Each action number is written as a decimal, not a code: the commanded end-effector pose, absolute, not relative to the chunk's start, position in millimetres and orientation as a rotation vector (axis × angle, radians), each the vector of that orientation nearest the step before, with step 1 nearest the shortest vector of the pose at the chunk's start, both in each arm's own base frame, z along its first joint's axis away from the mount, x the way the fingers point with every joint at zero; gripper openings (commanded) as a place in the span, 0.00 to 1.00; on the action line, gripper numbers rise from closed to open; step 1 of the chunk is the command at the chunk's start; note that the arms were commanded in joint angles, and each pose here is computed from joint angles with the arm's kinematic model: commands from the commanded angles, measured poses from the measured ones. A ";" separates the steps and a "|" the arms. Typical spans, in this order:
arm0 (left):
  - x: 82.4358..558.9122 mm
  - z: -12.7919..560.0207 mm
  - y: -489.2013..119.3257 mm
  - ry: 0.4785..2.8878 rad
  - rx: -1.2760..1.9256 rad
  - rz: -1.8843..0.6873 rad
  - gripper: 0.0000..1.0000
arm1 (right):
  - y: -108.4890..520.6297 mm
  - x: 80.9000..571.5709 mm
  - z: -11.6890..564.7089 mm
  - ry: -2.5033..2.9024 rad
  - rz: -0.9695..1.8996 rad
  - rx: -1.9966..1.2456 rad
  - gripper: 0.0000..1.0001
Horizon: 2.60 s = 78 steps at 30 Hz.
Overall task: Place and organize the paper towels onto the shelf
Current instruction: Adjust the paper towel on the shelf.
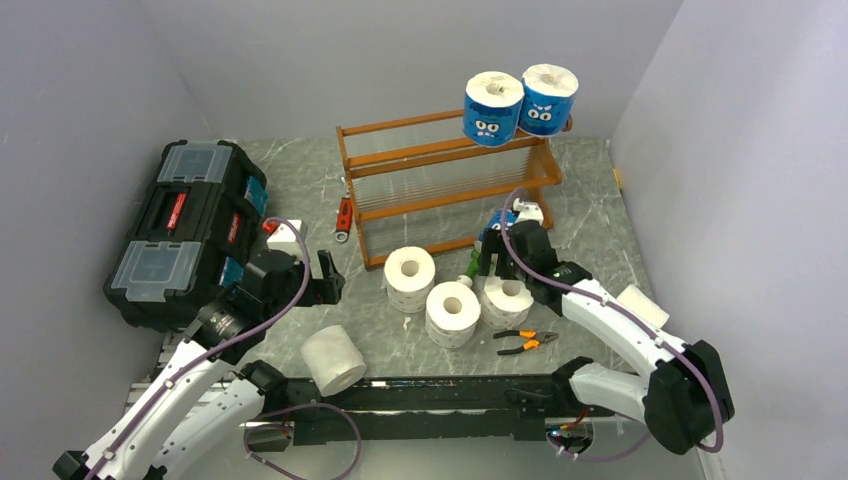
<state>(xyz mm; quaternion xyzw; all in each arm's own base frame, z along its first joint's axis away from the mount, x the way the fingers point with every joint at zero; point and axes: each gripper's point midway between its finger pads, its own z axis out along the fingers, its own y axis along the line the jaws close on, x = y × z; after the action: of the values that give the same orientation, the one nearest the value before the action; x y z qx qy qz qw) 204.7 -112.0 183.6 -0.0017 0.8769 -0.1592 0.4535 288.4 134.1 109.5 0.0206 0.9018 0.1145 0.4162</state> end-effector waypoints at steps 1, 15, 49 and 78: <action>209.8 190.1 -116.0 2.139 0.000 -0.412 0.98 | 145.6 257.9 105.8 2.308 0.327 0.019 0.86; 209.8 190.5 -113.0 2.136 -0.014 -0.400 0.98 | 77.5 278.2 177.6 2.042 0.172 0.357 0.96; 207.7 189.9 -122.5 2.146 0.033 -0.447 0.98 | 87.1 363.9 152.1 1.957 0.465 0.271 0.92; 210.9 181.9 -117.5 2.178 0.008 -0.396 0.98 | 39.8 297.5 135.8 1.971 0.388 0.641 1.00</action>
<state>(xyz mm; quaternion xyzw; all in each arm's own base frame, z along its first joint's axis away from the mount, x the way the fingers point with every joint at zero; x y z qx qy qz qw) 206.1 -117.5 175.5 0.0053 0.8859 -0.1594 0.4356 294.5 52.5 139.9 0.2231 0.8256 0.1637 0.4918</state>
